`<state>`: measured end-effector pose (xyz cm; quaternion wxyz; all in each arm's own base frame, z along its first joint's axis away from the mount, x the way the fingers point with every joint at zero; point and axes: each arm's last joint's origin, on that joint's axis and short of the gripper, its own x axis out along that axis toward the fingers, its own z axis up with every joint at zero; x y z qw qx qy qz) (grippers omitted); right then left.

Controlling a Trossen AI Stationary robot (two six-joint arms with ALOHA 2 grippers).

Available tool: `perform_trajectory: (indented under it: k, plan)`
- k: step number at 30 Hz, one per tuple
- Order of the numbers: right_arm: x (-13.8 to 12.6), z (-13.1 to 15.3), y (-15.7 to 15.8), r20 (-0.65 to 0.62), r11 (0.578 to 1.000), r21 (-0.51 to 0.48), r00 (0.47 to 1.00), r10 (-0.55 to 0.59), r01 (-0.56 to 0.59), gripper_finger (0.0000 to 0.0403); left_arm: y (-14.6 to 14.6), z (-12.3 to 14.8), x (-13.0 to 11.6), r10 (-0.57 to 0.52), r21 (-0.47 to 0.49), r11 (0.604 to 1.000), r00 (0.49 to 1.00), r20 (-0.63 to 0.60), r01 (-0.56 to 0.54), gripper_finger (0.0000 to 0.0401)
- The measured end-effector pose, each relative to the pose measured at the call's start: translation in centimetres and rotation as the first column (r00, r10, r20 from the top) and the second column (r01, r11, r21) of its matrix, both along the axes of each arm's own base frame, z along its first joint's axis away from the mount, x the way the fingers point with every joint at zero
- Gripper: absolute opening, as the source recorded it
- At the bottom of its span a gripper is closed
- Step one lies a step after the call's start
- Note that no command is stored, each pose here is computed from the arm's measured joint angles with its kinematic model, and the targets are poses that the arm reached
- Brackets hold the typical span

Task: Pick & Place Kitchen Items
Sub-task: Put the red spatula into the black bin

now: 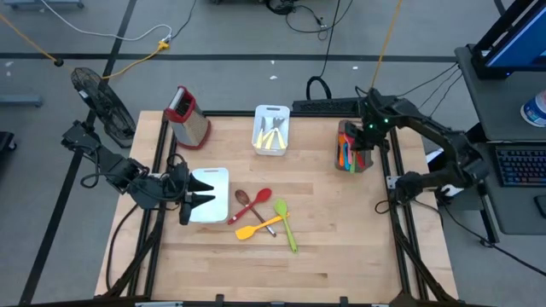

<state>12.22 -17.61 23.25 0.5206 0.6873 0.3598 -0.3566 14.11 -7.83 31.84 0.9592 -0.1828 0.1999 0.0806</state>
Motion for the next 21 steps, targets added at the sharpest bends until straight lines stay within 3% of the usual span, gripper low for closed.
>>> perform_trajectory:
  k: [7, 21]
  plan:
    - [-0.9, -1.6, -1.7, -0.075, 1.000, 0.007, 0.997, -0.013, 0.014, 0.0039, 0.0, 0.0, 0.0, -0.002, 0.000, 1.000, 1.000, -0.001, 0.002, 0.0152]
    - [-1.8, -2.0, -2.4, -0.081, 1.000, 0.010, 0.997, -0.021, 0.022, 0.0076, 0.0, 0.0, 0.0, -0.007, 0.013, 1.000, 1.000, -0.002, 0.007, 0.0152]
